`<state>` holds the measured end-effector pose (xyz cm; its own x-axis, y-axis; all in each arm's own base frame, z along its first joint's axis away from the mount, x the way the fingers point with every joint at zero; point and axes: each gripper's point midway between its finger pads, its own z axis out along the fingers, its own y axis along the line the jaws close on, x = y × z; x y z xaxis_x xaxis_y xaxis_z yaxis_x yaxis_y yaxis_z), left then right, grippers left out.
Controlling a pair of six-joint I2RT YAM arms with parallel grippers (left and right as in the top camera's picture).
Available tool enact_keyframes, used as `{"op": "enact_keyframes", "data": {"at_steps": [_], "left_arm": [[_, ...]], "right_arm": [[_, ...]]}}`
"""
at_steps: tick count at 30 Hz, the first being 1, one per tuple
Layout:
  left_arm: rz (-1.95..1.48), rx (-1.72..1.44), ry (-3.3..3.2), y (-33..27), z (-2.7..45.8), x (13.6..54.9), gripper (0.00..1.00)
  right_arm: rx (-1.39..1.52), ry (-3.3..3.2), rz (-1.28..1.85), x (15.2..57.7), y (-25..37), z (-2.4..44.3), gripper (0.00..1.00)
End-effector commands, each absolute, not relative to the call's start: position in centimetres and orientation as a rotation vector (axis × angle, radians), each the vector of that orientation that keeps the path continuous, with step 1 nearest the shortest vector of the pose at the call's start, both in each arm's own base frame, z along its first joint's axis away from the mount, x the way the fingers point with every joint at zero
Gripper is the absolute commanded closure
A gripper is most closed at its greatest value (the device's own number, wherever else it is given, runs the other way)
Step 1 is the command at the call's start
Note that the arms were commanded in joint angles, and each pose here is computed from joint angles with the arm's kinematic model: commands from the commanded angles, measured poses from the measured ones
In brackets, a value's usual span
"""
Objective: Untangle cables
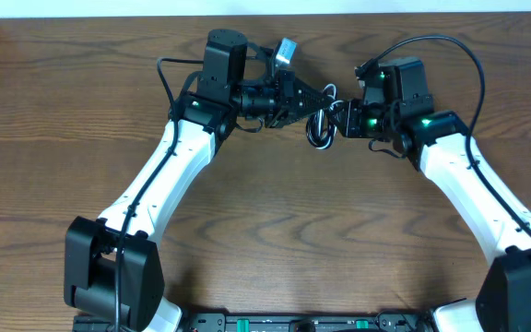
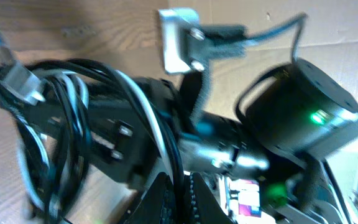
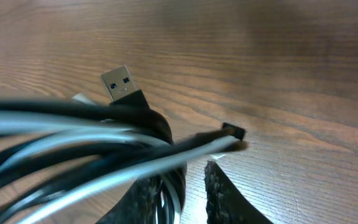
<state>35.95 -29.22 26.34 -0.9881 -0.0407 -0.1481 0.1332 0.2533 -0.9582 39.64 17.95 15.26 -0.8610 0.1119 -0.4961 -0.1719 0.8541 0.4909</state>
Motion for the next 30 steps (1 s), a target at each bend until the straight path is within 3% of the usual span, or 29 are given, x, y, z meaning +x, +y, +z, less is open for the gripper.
{"op": "enact_keyframes", "data": {"at_steps": [1, 18, 26, 30], "left_arm": [[-1.986, 0.225, 2.327, -29.3, 29.2, 33.7, 0.93], [-1.992, 0.253, 2.243, -28.3, 31.9, 33.8, 0.93], [-2.012, 0.345, 1.887, -24.0, 40.4, 36.3, 0.93], [-1.995, 0.377, 1.827, -23.0, 41.8, 36.2, 0.92]], "right_arm": [[0.049, 2.544, 0.642, 40.5, 16.5, 13.3, 0.77], [0.118, 2.656, 0.697, 40.0, 15.0, 10.2, 0.72], [0.280, 2.791, 0.535, 38.3, 10.6, 7.6, 0.71], [0.300, 2.829, 0.526, 37.8, 10.3, 6.7, 0.71]]}}
